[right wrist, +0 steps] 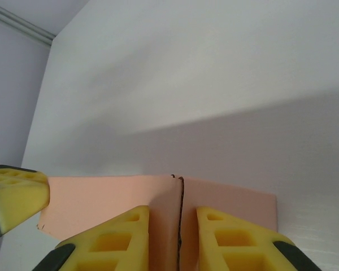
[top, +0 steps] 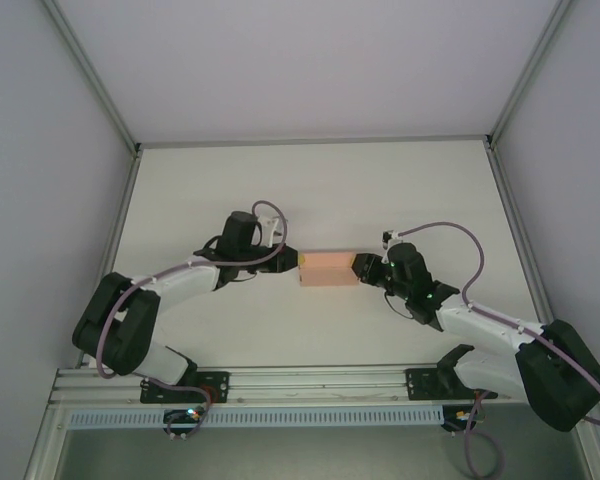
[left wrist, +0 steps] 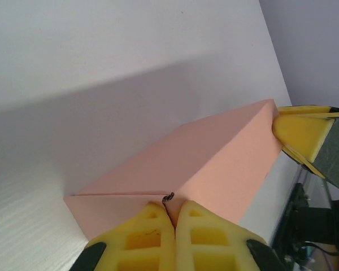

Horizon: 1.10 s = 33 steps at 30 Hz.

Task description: Assemble paper box

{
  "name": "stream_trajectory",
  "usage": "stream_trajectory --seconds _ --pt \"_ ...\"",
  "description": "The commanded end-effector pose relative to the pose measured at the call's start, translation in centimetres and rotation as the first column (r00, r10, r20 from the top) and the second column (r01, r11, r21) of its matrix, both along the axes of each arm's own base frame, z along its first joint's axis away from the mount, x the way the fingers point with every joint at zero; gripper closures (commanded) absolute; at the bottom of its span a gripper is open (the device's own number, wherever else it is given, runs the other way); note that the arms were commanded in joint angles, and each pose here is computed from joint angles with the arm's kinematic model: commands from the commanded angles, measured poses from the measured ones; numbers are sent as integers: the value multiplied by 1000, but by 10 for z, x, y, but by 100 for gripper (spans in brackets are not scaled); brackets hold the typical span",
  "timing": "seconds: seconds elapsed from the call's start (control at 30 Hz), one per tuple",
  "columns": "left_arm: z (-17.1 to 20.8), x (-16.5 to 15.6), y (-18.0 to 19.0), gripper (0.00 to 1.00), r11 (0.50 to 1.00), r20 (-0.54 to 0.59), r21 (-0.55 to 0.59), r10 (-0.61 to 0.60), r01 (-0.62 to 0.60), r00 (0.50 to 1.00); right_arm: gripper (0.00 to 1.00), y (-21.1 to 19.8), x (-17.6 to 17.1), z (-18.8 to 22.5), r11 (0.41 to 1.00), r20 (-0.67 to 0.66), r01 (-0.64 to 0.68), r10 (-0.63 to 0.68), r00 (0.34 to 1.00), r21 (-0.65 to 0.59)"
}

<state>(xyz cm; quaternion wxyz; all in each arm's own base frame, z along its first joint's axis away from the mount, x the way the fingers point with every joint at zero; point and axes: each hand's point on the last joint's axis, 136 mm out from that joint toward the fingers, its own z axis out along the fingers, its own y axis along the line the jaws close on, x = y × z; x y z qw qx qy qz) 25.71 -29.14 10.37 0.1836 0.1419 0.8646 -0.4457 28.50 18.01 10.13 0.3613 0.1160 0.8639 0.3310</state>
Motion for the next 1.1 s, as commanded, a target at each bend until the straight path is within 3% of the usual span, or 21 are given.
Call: stream_trajectory --seconds 0.0,0.13,0.3,0.47,0.57,0.8,0.93,1.0,1.07 --pt "-115 -52 58 100 903 -143 429 26 38 989 100 -16 -53 -74 994 -282 -69 43 959 -81" --pt "-120 -53 52 100 889 -112 454 -18 67 994 100 -12 -51 -66 996 -258 -85 74 963 -31" --pt "-121 -42 50 100 835 5 547 -75 60 997 100 -10 -48 -51 994 -224 -104 99 970 -12" --pt "-97 -32 34 92 856 88 514 -115 54 989 100 -10 -45 -31 991 -185 -127 117 976 -41" --pt "-83 -26 33 87 843 126 537 -123 36 984 93 -12 -44 -24 989 -179 -130 117 977 -63" --pt "-39 -7 18 57 873 213 488 -108 -10 971 74 -8 -34 -6 985 -154 -151 137 979 -84" --pt "-10 6 8 27 886 261 462 -105 -29 960 66 -6 -22 16 978 -125 -167 152 981 -126" --pt "5 14 6 18 891 279 451 -87 -50 956 56 -9 -14 24 975 -118 -154 136 984 -160" --pt "17 21 6 0 901 285 427 -55 -75 957 54 -11 -9 32 968 -112 -158 138 984 -194"
